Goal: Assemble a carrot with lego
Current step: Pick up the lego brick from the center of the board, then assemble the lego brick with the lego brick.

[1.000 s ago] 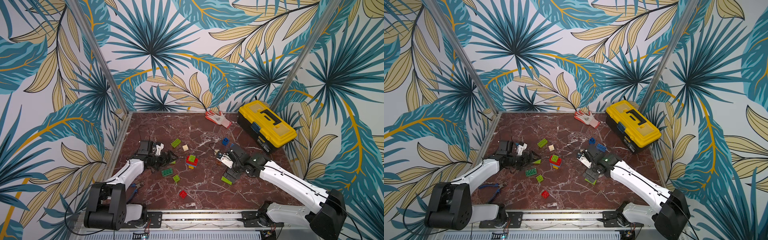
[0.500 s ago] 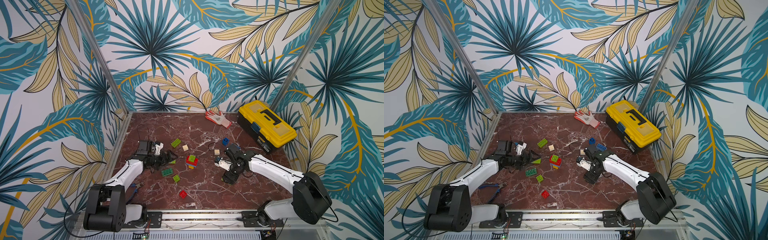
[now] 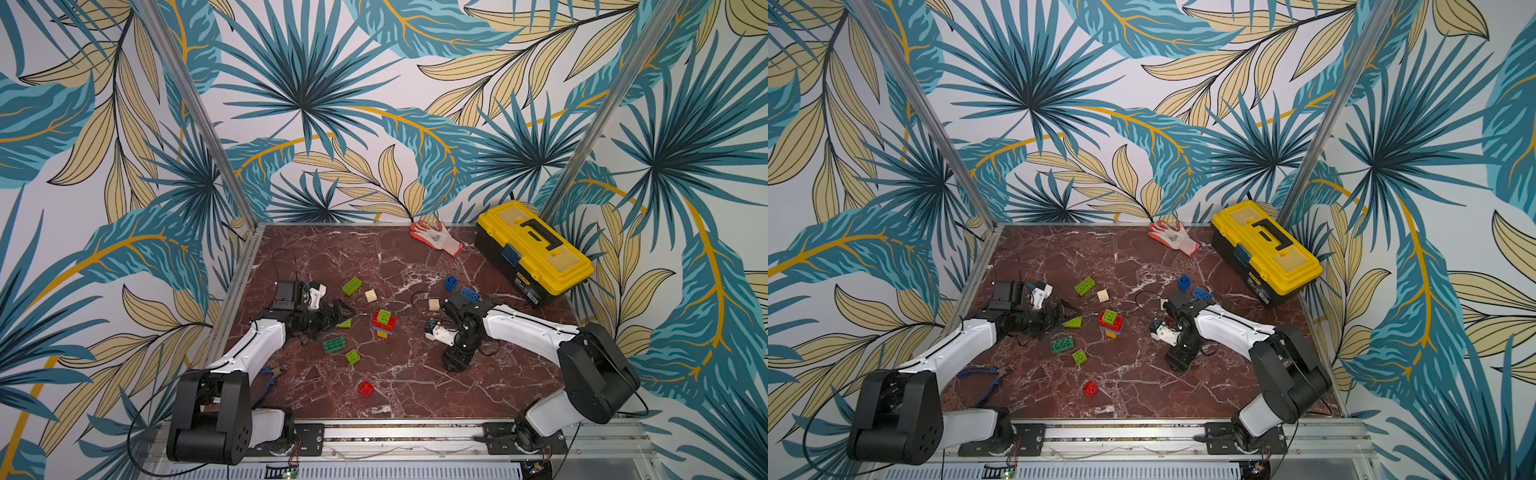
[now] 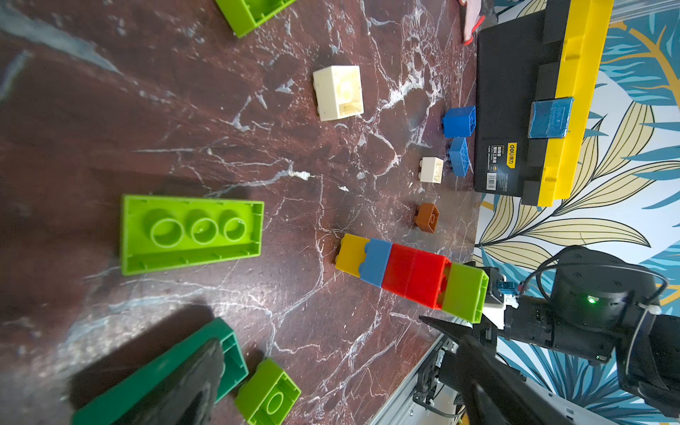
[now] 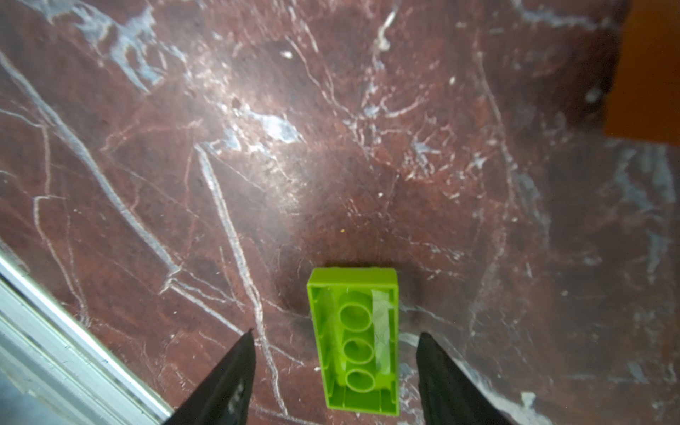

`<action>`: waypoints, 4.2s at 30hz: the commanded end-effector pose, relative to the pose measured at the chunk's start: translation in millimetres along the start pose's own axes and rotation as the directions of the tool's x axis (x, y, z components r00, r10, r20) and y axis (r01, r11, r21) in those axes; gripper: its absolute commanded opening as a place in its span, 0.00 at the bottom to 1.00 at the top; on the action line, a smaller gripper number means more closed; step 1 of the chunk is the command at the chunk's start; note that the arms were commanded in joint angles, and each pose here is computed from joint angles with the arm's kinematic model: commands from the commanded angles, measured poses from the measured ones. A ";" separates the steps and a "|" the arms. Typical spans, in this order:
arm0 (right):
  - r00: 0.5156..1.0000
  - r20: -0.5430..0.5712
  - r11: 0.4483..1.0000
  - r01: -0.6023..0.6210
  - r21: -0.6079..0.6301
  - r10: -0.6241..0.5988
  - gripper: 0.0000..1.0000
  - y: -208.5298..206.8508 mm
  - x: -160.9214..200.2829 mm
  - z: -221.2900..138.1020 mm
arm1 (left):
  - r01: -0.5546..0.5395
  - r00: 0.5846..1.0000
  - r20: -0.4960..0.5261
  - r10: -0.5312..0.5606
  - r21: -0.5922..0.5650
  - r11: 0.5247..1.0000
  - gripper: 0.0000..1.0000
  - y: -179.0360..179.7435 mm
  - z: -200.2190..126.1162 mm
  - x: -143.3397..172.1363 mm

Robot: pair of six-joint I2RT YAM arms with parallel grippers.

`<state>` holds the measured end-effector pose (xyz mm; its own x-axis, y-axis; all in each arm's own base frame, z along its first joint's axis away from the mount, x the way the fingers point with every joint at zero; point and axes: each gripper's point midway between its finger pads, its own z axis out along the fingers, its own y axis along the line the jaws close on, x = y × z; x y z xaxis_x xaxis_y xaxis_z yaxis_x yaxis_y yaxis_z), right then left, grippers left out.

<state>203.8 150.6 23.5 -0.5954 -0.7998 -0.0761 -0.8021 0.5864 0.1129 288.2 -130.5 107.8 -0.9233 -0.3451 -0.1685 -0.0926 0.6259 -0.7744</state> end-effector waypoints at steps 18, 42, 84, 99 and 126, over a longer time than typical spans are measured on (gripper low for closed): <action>0.983 -0.177 0.998 -0.030 0.048 0.038 0.45 -1.8 20.5 15.3 | -0.053 0.998 -0.018 0.056 0.143 0.988 0.99 -42.1 -1.5 4.1; 0.985 0.160 0.995 -0.051 -0.080 0.064 0.23 26.0 -93.3 -119.3 | -0.069 0.994 -0.074 0.081 0.155 0.985 0.95 -43.6 42.6 -5.3; 0.990 0.002 0.990 0.138 0.011 -0.138 0.25 48.1 -206.1 -119.3 | 0.063 0.995 0.062 -0.072 0.136 0.989 1.00 3.1 -1.1 -11.8; 0.973 -0.042 0.972 0.230 0.048 -0.228 0.27 56.9 -213.2 -101.8 | 0.068 0.997 0.036 -0.074 0.144 0.987 0.99 7.2 2.6 -10.0; 0.965 -0.031 0.962 0.263 0.071 -0.261 0.27 51.3 -227.6 -88.6 | 0.077 0.996 0.026 -0.081 0.138 0.988 0.99 10.9 5.5 -8.9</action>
<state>304.2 348.4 146.5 -0.3773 -0.9210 -0.0974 -0.9254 0.3790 0.0012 297.4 -125.4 98.3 -0.9006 -0.4211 -0.1075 -0.1283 0.4939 -0.8600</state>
